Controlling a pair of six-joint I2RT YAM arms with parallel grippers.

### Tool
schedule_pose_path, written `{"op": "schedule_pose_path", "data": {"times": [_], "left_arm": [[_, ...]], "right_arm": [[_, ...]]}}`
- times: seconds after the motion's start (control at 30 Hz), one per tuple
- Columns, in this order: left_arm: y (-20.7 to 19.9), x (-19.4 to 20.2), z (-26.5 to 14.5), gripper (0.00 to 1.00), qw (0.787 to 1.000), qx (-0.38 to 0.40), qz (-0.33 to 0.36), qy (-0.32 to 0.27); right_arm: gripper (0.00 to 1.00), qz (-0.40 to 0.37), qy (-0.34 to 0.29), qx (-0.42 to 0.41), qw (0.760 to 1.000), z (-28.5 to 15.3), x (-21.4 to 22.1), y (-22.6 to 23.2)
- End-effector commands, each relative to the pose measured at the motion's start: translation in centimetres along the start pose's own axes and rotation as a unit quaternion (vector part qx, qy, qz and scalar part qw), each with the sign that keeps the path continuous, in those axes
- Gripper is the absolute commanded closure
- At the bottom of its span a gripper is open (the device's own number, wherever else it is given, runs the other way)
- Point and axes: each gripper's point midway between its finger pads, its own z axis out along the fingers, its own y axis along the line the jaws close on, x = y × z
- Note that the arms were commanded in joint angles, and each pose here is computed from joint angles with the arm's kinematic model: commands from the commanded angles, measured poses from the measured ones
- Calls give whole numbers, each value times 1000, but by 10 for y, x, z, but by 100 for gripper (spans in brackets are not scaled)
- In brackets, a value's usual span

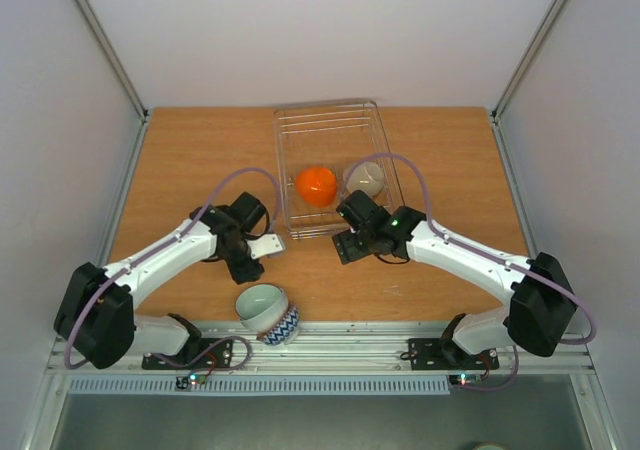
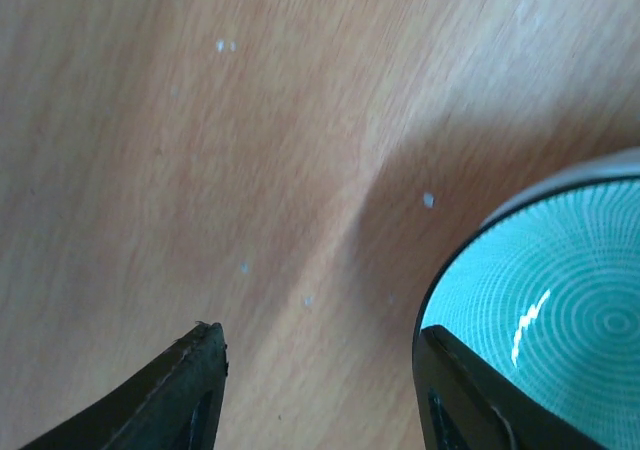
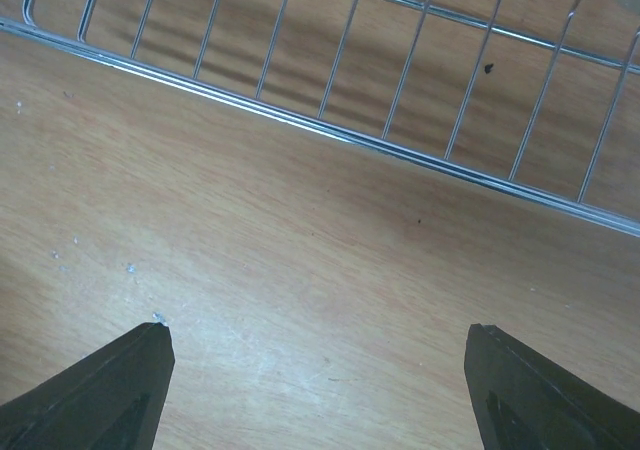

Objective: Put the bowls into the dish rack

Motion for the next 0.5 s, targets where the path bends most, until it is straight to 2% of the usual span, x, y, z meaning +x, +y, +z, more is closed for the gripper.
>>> {"op": "schedule_pose_path", "data": {"times": [0.0,0.1,0.47], "left_arm": [[-9,21,-6,46,999,36,-4,16],[-14,26,-7,43,999,51,-1,17],[-30,34,1,43,994,102,3,37]], "right_arm": [[18,1,-9,-17,1000,-1,-12,9],[18,1,-7,-16,1000,1,-12,9],[18,0,1,-13,1000,8,-12,11]]}}
